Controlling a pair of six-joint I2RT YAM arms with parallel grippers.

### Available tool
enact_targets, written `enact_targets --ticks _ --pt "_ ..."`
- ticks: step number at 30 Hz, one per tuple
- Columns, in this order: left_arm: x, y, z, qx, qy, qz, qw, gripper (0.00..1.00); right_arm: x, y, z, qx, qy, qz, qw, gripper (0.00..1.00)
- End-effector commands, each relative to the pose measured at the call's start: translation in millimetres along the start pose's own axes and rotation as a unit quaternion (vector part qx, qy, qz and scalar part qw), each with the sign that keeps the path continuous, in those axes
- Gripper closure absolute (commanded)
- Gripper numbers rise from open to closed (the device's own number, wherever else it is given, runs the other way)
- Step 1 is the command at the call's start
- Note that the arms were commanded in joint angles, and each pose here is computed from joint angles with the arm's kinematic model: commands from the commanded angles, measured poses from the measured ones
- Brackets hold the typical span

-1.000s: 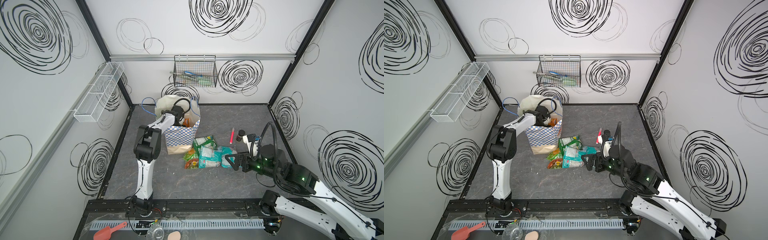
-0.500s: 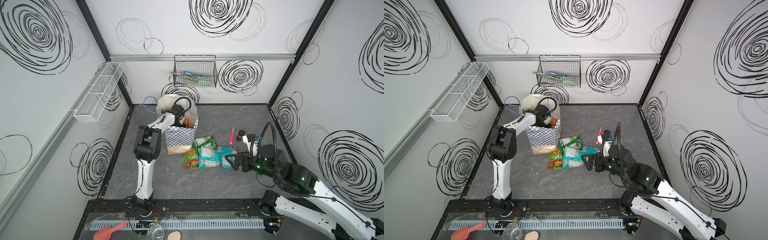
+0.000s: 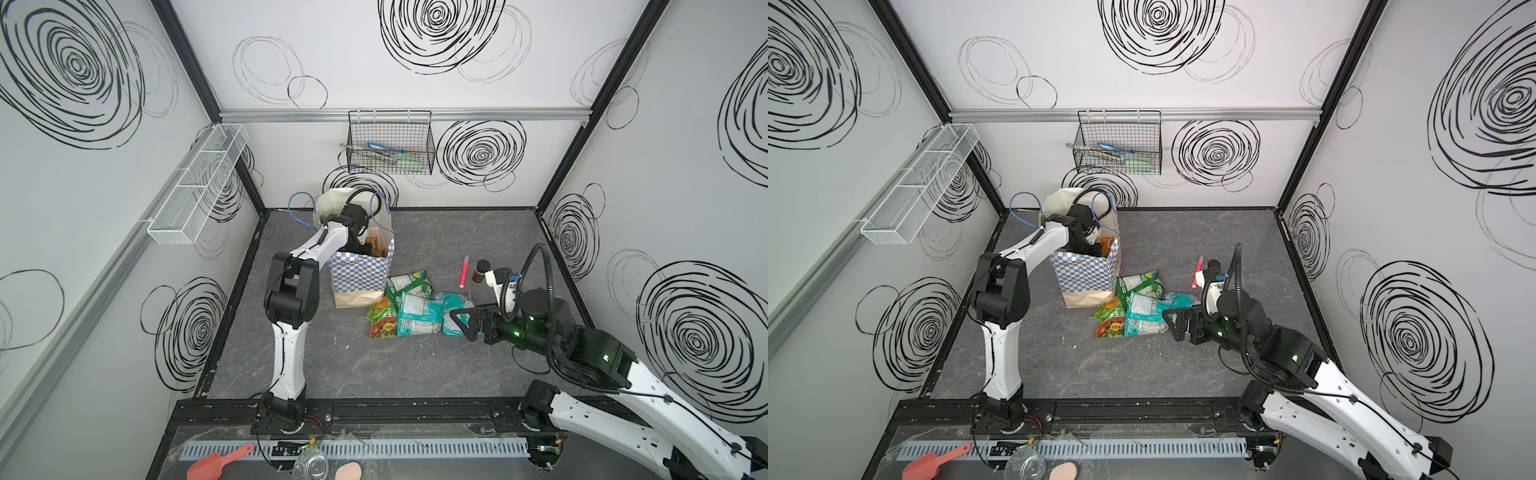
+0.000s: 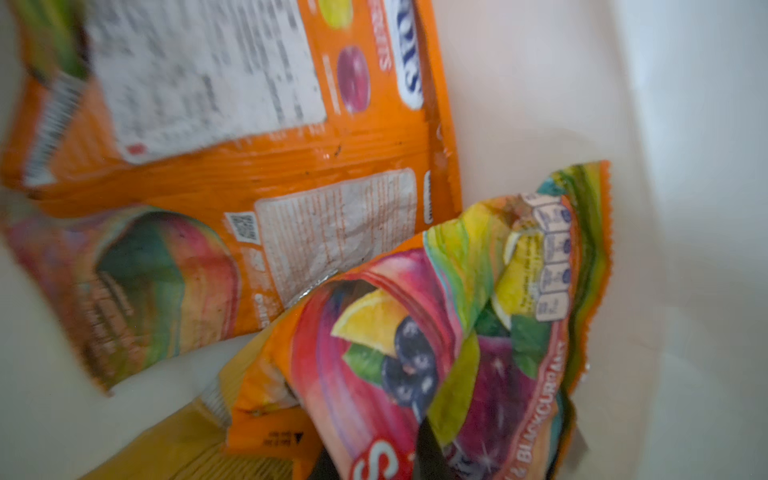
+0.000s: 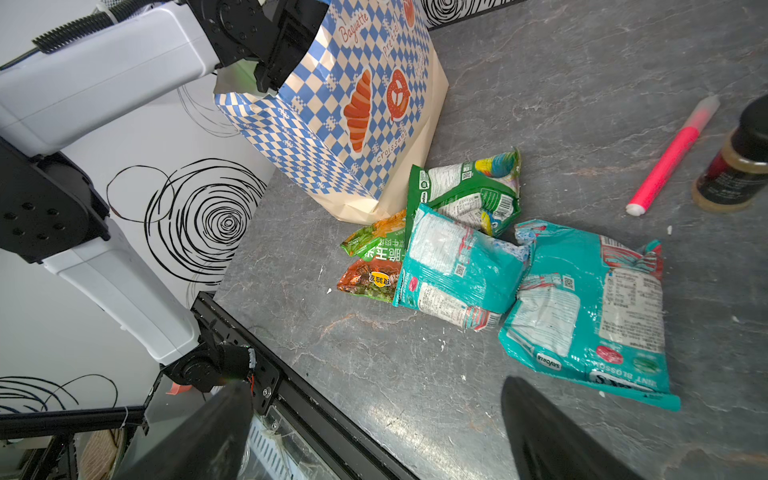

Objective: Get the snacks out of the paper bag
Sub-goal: 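Grasp the orange Fox's fruits candy packet inside the bag with the left gripper, then lift the Fox's candy packet up out of the bag with the left gripper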

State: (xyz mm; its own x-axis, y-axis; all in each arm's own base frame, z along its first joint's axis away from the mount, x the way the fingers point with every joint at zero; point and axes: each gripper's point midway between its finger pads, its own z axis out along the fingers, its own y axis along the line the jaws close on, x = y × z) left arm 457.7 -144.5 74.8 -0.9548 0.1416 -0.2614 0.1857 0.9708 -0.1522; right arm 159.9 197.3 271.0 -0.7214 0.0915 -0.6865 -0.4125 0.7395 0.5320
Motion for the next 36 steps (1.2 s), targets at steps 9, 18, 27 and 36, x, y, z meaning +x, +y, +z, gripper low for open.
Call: enact_targets --ticks 9,18,27,36 --pt "-41.1 -10.2 -89.0 0.005 -0.109 0.001 0.994 1.00 -8.6 6.3 -4.0 -0.012 -0.017 0.000 1.000 0.03" --pt "-51.0 -7.2 -121.0 -0.014 -0.146 0.000 0.989 1.00 -9.7 7.5 -4.7 -0.013 -0.018 0.001 1.000 0.03" --pt "-65.3 -10.8 -182.4 -0.023 -0.214 -0.004 0.977 1.00 -11.2 9.5 -3.8 -0.016 -0.018 0.001 1.000 0.03" --pt "-71.0 -17.6 -239.8 -0.020 -0.275 -0.004 0.961 1.00 -11.8 10.5 -1.7 -0.017 -0.018 -0.001 1.000 0.03"
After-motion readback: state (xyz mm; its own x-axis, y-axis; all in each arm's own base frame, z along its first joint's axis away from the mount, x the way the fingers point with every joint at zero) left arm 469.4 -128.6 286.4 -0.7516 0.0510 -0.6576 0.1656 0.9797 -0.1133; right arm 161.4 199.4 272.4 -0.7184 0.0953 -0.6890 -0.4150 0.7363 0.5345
